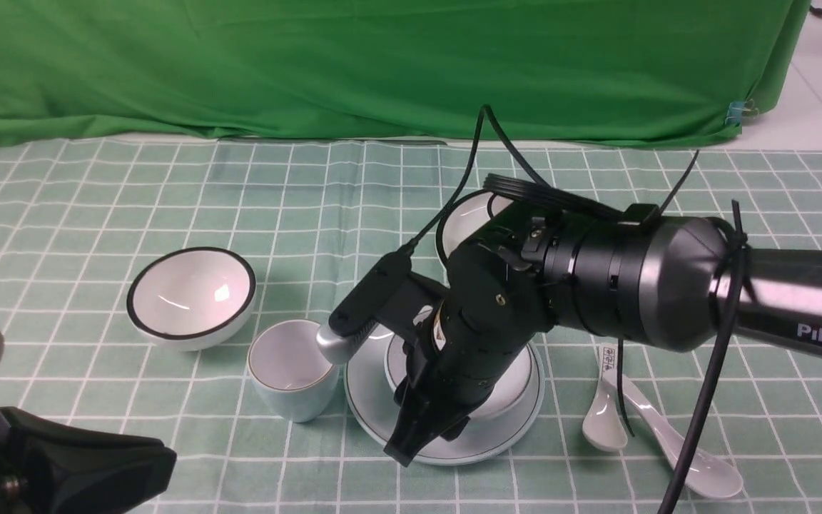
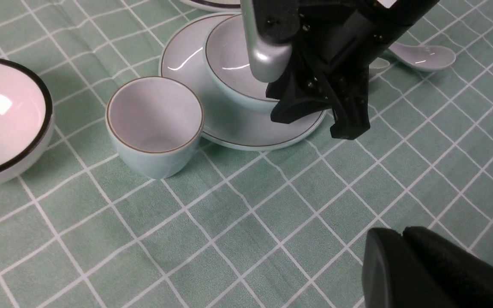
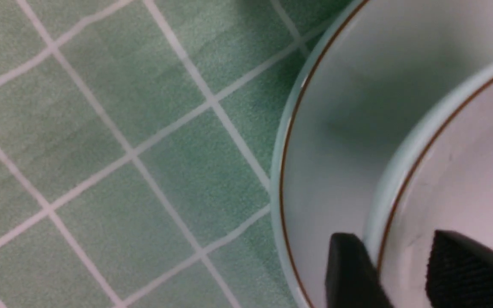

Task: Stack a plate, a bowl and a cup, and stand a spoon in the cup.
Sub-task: Use the right arm to put the blue rice bowl into the blue large plate in the middle, then use the left arm to grab a blue teacup, then use the left arm to put the blue teacup into the blue rice bowl in the middle, then use the right arm to grab a blue soup spoon

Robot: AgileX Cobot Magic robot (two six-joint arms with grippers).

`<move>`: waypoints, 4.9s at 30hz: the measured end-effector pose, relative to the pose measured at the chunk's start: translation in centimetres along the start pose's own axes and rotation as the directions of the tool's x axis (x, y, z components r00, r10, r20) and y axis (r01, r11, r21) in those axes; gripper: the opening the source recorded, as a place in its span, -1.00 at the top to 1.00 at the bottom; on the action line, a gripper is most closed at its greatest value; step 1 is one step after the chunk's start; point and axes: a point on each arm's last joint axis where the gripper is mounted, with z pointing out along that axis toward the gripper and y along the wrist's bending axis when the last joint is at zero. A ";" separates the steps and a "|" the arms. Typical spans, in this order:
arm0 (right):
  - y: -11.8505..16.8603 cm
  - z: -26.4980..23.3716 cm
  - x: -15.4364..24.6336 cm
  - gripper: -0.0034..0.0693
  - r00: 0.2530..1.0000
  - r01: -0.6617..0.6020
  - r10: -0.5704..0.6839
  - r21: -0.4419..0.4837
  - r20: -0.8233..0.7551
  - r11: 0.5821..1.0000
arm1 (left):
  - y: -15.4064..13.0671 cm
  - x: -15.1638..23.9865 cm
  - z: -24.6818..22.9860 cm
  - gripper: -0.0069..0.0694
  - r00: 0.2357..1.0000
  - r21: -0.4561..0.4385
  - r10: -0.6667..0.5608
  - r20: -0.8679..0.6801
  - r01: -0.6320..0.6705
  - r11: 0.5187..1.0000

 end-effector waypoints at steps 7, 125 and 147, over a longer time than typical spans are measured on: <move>0.3 -1.2 -1.0 -0.61 1.000 -0.030 0.030 -0.009 0.008 0.999 | 0.0 0.0 0.0 0.78 1.000 0.001 -0.002 0.003 0.002 1.000; 1.9 -19.6 21.6 -0.29 0.891 -0.432 0.358 0.278 0.280 0.858 | -3.6 -16.4 24.6 -0.13 0.732 0.246 0.494 -0.468 -0.429 0.869; -10.9 -5.1 14.5 -0.22 0.906 -0.415 0.415 0.020 -0.082 0.910 | -3.4 -10.6 3.3 0.82 0.954 0.043 0.298 0.026 -0.299 0.953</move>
